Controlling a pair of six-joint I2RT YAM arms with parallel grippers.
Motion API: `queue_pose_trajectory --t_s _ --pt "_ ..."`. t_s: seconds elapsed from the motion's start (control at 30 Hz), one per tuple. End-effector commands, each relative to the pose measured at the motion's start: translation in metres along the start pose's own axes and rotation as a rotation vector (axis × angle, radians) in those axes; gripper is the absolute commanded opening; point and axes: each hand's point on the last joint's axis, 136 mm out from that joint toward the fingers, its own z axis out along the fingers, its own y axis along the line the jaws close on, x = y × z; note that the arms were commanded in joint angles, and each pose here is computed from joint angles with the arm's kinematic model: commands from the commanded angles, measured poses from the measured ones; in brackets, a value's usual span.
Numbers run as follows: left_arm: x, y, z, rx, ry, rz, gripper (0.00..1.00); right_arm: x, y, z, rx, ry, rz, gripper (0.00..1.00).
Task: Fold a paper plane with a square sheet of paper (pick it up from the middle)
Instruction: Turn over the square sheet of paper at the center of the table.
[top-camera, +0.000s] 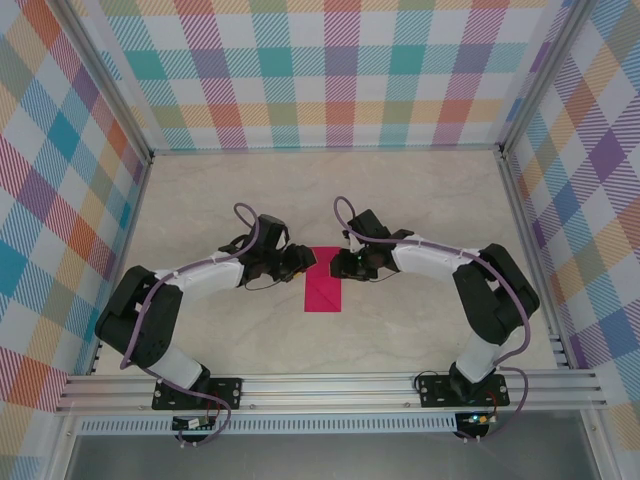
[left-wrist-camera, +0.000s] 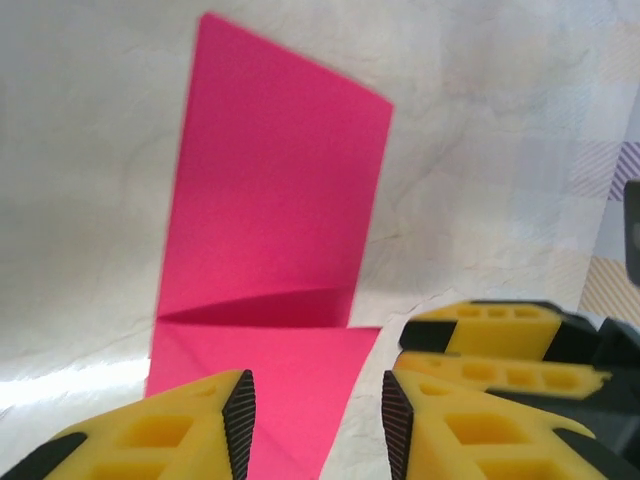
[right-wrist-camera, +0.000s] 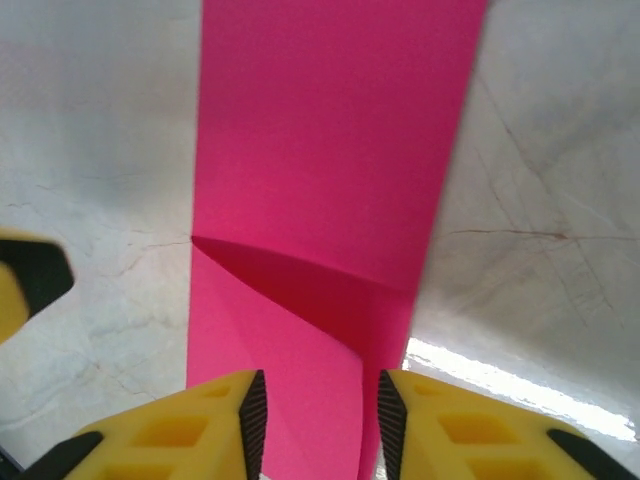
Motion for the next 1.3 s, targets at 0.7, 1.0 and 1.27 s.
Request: queue_pose_trajectory --t_s 0.7,1.0,1.27 --pt "0.029 0.010 0.028 0.041 0.109 -0.068 0.42 -0.004 -0.002 0.017 -0.126 0.057 0.058 0.08" --pt "0.031 0.007 0.039 0.041 0.130 -0.065 0.40 -0.002 -0.007 0.014 -0.111 0.053 0.066 0.08" --pt "0.026 -0.001 0.046 0.054 0.127 -0.060 0.32 0.000 -0.007 0.014 -0.109 0.055 0.067 0.09"
